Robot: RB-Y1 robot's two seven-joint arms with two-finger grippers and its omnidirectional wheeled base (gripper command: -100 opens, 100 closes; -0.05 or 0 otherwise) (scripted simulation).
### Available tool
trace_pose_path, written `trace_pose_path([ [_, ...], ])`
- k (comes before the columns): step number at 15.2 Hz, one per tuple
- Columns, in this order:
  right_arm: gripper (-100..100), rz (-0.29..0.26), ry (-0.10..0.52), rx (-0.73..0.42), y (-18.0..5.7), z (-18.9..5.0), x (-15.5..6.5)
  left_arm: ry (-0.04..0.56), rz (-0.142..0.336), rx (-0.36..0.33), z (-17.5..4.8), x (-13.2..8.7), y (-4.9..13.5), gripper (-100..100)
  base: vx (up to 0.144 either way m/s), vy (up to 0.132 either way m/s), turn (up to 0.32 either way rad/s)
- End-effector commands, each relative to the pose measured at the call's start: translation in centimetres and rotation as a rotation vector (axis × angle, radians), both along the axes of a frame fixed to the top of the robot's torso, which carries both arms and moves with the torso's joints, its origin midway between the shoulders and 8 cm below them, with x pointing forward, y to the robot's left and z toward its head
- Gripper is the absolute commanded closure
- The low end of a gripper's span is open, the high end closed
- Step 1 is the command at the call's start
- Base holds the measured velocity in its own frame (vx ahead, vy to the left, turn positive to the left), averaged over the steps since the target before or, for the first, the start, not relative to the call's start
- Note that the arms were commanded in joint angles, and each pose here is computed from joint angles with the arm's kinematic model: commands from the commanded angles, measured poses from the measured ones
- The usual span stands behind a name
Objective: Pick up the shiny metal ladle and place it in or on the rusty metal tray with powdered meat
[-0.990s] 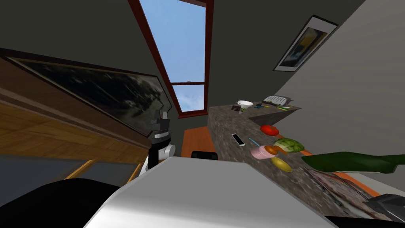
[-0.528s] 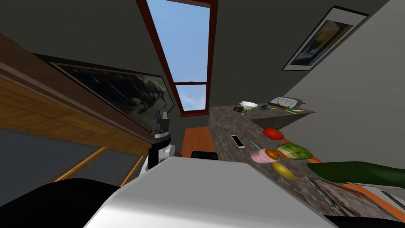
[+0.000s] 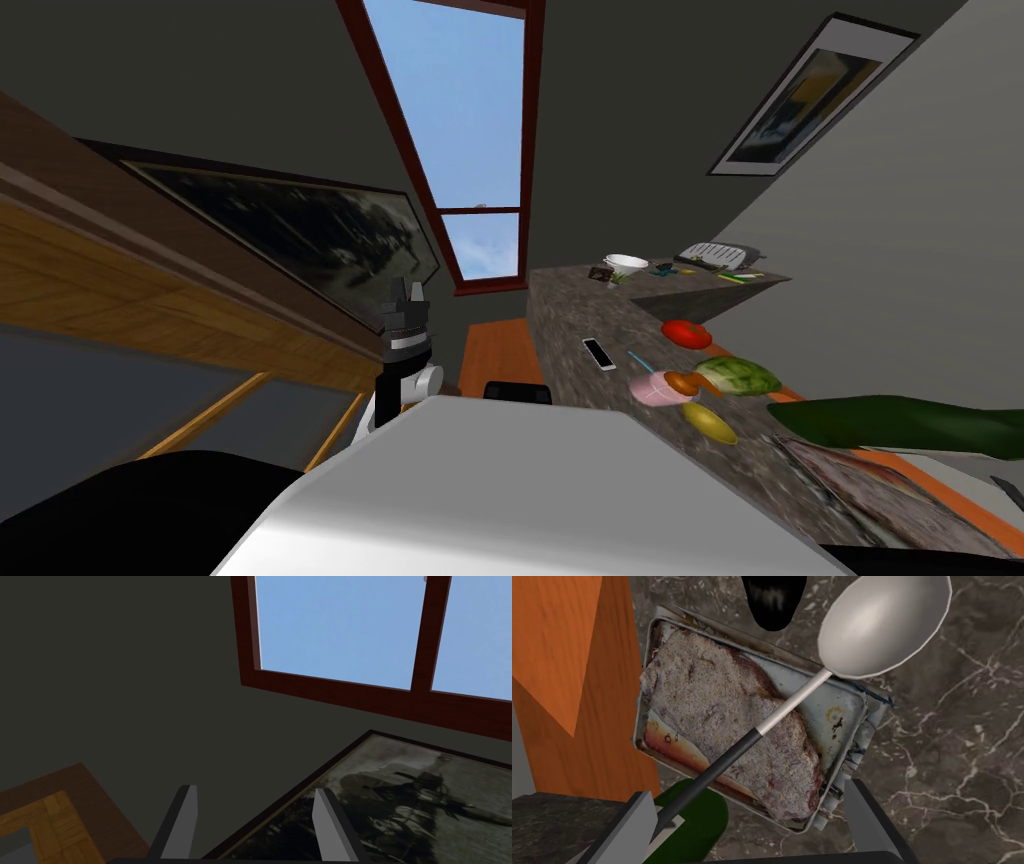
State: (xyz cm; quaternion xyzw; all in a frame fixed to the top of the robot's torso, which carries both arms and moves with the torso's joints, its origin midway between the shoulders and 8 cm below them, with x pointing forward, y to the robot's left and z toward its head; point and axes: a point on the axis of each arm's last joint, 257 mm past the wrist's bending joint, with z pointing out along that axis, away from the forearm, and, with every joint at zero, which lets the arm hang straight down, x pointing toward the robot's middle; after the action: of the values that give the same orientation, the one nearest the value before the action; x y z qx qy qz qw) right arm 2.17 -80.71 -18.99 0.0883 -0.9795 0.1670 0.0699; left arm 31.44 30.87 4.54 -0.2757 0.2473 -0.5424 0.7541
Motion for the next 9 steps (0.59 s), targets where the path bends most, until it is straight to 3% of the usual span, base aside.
trace_pose_path([
  [1,-100,0.005,0.0,0.003,0.3,1.1,1.1,0.0,0.0,0.0,0.0,0.0,0.0,0,-0.047,0.015,-0.041],
  [5,-100,0.014,0.0,0.006,0.7,3.0,2.7,0.0,0.0,0.0,0.0,0.0,0.0,0,-0.041,0.012,-0.037],
  [9,-100,0.012,0.0,0.005,0.5,2.5,2.3,0.0,0.0,0.0,0.0,0.0,0.0,0,-0.008,0.003,-0.003],
])
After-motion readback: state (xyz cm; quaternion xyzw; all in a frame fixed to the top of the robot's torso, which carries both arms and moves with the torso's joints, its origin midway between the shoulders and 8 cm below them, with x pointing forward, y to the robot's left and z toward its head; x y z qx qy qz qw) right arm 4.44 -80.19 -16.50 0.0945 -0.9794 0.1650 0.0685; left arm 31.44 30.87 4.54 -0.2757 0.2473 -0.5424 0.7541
